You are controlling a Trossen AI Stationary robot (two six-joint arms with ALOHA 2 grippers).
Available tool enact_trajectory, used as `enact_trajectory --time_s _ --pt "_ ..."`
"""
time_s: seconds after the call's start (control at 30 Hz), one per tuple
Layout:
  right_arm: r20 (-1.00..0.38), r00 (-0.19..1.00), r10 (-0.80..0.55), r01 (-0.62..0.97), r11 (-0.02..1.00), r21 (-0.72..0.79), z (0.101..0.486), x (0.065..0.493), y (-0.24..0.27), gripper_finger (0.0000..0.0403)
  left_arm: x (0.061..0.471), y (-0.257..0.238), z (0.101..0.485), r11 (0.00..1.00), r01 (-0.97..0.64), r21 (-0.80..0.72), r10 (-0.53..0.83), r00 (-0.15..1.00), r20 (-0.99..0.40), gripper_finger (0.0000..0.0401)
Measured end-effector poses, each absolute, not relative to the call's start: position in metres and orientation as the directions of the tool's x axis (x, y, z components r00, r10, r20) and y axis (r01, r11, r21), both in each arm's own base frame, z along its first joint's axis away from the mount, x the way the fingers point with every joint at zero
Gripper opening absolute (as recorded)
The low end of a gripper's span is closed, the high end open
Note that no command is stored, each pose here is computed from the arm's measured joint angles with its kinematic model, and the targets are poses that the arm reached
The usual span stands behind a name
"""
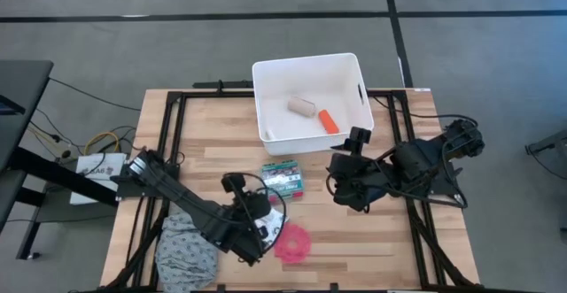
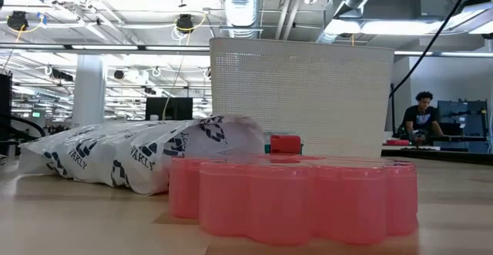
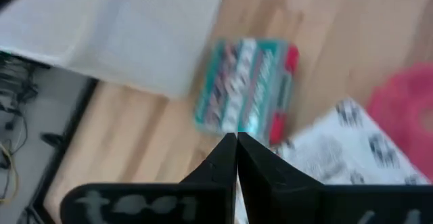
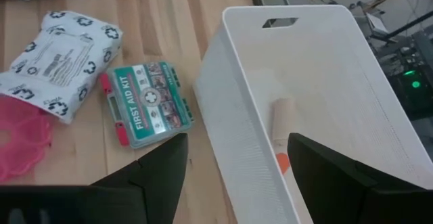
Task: Pick & place medical supplies in basket/bin
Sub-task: Put the mailer bag into the white bin
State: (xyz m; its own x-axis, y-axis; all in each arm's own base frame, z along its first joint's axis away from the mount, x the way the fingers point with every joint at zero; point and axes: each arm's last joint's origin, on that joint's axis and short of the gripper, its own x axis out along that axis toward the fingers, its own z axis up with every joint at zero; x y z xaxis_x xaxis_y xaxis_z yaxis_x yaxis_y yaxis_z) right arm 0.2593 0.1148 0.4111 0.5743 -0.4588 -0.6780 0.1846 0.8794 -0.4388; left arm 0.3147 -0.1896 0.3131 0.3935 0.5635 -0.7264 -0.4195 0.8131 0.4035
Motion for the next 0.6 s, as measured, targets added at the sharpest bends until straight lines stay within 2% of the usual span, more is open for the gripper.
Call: enact_trajectory --time_s 0.2,0.33,0.6 --pt "-0.677 0.574 -0.461 0.189 0.879 -0.438 0.411 0.260 0.114 0.0249 0.307 -0.196 0.284 0.831 -0.321 0.454 0.547 0.325 -0.771 0.0000" --pt "-0.678 0.577 -0.456 0.189 0.881 -0.433 0.411 0.260 0.114 0.0249 0.309 -0.197 0.265 0.875 -0.241 0.419 0.476 0.276 -0.835 0.0009" --pt "-0.679 0.577 -0.454 0.188 0.883 -0.430 0.411 0.260 0.114 0.0249 0.322 -0.197 0.219 0.946 0.052 0.320 0.303 0.205 -0.931 0.0074"
